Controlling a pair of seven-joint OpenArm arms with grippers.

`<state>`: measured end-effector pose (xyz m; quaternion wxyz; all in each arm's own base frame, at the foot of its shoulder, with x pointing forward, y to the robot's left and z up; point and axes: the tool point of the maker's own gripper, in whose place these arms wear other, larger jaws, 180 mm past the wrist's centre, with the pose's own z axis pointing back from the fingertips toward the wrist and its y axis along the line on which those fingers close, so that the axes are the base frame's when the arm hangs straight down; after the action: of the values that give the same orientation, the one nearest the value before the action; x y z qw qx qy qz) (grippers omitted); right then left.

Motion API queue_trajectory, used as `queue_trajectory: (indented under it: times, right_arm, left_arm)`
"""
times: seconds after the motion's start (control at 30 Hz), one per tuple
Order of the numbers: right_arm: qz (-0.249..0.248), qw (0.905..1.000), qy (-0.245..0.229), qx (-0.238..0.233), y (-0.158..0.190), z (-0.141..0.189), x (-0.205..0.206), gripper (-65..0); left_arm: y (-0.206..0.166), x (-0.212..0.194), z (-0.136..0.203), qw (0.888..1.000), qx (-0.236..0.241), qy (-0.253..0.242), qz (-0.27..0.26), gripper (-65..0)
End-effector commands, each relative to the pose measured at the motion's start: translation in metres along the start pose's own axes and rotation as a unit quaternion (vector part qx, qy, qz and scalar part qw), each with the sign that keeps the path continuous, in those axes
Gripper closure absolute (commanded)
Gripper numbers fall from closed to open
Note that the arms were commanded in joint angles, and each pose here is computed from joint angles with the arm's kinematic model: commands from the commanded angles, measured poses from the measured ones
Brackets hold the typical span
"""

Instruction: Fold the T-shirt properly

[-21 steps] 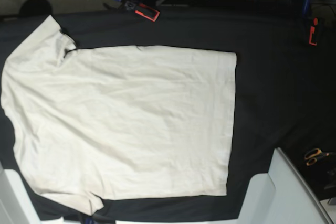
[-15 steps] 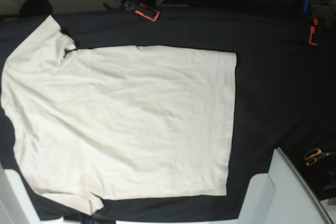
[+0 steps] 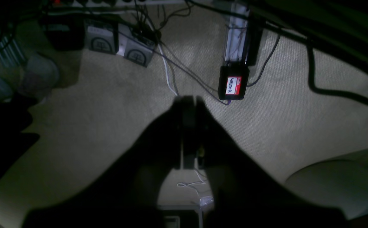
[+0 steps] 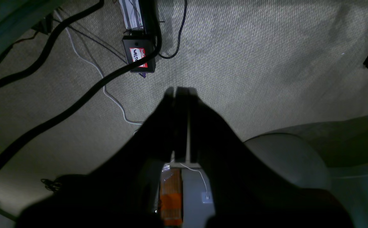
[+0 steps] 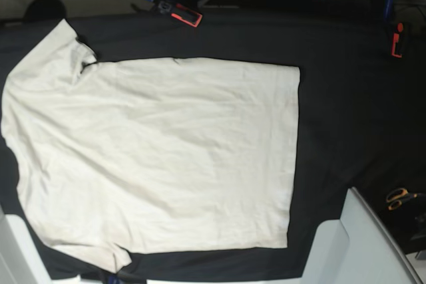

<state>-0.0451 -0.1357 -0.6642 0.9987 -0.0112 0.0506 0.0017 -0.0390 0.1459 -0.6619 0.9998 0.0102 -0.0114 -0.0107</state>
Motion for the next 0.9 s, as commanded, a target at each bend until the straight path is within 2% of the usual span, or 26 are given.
queue_trajectory:
  times: [0.0,0.23,0.43,0.6,0.73,0.87]
  right_arm:
    - [0.003,1.0,0.004,-0.002,-0.004,0.0,-0.004,-0.2]
    - [0.004,0.9999,0.013,-0.002,-0.004,0.0,-0.016,-0.2]
    - [0.001,0.9998,0.019,-0.005,-0.007,0.0,-0.041,-0.2]
    - [-0.002,0.9999,0.005,-0.01,-0.012,0.006,-0.065,0.0]
    - [-0.071,0.9966,-0.011,-0.04,-0.041,0.019,-0.068,0.0]
    - [-0.109,0.9871,-0.076,-0.089,-0.09,0.056,-0.047,0.0]
  left_arm:
    - [0.001,-0.007,0.001,1.0,0.001,0.005,-0.001,0.0]
    - [0.001,-0.014,0.001,1.0,0.001,0.01,-0.003,0.0]
    - [0.011,-0.019,0.012,0.999,0.008,-0.027,-0.017,0.0]
    - [0.04,-0.026,0.027,0.998,0.029,-0.05,-0.028,0.0]
    - [0.058,-0.026,0.04,0.996,0.041,-0.072,-0.041,0.0]
    - [0.06,-0.016,0.058,0.992,0.041,-0.108,-0.051,0.0]
